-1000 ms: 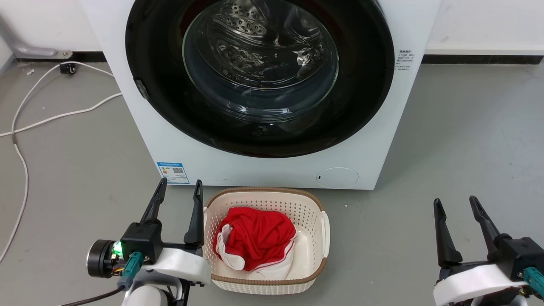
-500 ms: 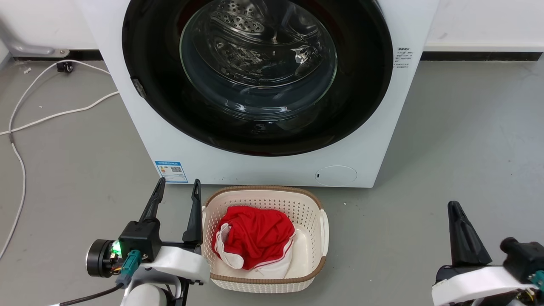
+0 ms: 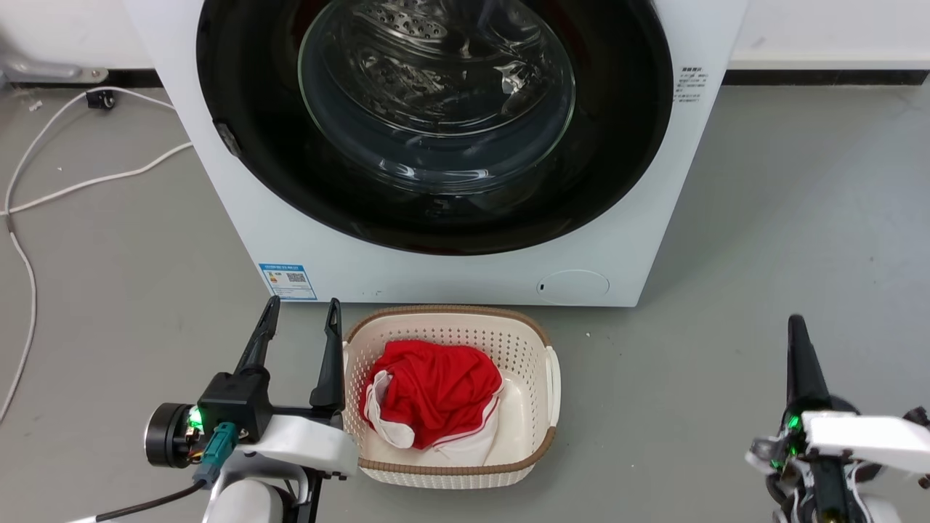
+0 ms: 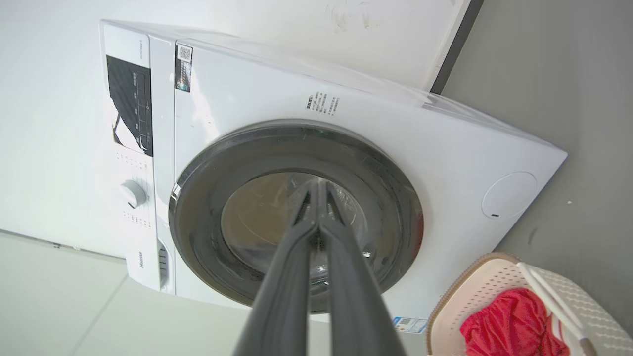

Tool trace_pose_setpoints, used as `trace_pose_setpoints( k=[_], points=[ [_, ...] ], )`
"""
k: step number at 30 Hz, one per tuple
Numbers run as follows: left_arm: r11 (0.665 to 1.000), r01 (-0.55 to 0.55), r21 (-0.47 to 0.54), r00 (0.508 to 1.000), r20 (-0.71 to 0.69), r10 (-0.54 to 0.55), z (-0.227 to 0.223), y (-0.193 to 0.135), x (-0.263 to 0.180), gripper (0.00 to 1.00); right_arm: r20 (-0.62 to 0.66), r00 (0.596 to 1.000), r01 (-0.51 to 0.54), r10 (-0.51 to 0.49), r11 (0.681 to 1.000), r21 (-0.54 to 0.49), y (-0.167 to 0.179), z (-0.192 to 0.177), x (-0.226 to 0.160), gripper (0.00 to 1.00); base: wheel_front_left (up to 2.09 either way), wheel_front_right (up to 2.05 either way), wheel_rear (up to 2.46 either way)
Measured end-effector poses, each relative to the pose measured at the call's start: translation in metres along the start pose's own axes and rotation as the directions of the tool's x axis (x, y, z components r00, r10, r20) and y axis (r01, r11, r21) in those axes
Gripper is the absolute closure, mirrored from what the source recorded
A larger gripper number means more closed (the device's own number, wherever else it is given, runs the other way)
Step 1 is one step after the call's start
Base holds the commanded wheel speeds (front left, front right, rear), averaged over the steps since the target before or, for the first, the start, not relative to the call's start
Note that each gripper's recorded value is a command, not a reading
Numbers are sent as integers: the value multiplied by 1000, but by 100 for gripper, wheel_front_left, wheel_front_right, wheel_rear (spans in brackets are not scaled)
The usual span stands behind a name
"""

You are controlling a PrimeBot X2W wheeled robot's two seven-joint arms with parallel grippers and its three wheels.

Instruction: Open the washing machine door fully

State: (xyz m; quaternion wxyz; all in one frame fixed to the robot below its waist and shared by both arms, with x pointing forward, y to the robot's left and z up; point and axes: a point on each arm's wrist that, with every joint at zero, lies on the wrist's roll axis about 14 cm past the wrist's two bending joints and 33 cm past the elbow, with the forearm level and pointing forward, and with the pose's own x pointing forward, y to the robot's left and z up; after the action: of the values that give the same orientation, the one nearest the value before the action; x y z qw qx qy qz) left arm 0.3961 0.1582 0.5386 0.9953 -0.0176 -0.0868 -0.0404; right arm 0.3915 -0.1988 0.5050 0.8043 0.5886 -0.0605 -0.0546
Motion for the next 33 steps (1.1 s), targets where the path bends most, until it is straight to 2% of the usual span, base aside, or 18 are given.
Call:
trace_pose_setpoints(
  k=[2,4,7,11,13,18,25,33],
  points=[
    [1000,1,-1,1000,-2,-1,-1,0,2,0,7,1000,12,-13,992,123,1,2,8,100,0,0,0],
    [1000,3,-3,1000,-4,-3,-3,-1,5,0,9,1000,16,-19,971,237,3,4,18,100,0,0,0],
    [1000,5,-3,1000,0,-5,-3,-1,11,0,2,1000,10,-11,937,349,8,7,34,100,0,0,0],
    [1000,4,-4,1000,-1,-4,-6,0,17,0,-16,1000,-13,23,896,444,18,11,60,100,0,0,0],
    [1000,5,-4,1000,3,-5,-6,0,22,0,-21,999,-29,43,887,460,24,17,75,100,0,0,0],
    [1000,9,-13,1000,4,-9,-11,0,34,0,-56,995,-51,85,892,448,35,26,115,100,0,0,0],
    [999,13,-30,1000,2,-13,-20,0,52,0,-114,985,-86,129,943,323,57,39,179,100,0,0,0],
    [1000,0,-27,1000,-16,-1,-35,6,64,0,-291,944,-119,157,982,145,83,6,235,100,0,0,0]
  ],
)
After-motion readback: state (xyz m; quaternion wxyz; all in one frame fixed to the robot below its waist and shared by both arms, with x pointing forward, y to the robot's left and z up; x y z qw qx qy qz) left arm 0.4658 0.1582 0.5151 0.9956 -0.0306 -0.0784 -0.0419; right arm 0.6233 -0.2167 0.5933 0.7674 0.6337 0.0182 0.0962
